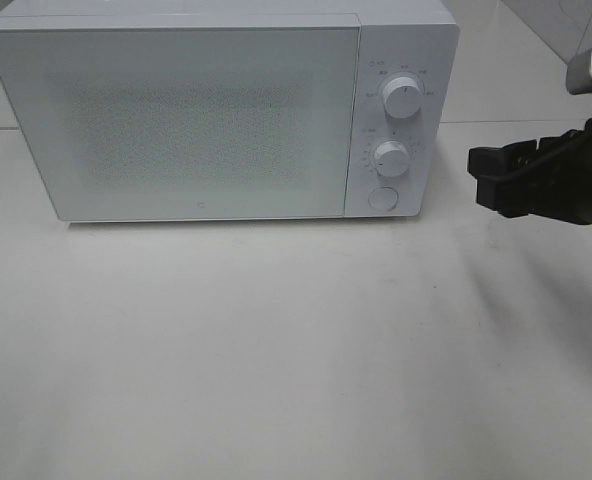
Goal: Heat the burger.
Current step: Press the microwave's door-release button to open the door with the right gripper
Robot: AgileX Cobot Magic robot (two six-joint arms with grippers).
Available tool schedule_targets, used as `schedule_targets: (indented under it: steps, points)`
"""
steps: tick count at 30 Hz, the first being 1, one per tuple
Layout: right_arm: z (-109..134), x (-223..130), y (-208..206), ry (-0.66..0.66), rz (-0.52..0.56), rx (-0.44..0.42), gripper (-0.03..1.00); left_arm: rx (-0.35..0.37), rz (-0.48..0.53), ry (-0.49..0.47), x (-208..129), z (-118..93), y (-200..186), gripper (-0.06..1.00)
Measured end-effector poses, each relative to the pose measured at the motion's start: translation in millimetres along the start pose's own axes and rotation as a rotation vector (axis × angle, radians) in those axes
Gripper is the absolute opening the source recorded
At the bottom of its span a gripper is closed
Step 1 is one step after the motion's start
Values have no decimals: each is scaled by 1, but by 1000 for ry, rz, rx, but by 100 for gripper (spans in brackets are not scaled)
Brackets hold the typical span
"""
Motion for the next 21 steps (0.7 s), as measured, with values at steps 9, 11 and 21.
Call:
schedule_targets:
  steps: [9,11,21]
  points:
    - [-4,-20,19,65,-43,-65,71,0,0,0,0,0,0,99]
    - [4,-24,22,51,-49,-71,72,0,0,0,0,0,0,99]
    - [40,-49,34,-7,-102,-139,73,0,0,0,0,0,0,99]
Point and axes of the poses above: a point on each arm's last joint axis where the gripper is mounted, y pointing out along that axis toward the gripper, z along the wrist's bending axis when the last joint is at zero, x = y × z, the point moved 10 cm from there along y, pointing out along that axis toward the gripper, and after that the axes turned 4 degrees about -y, right-handed, at the moved point
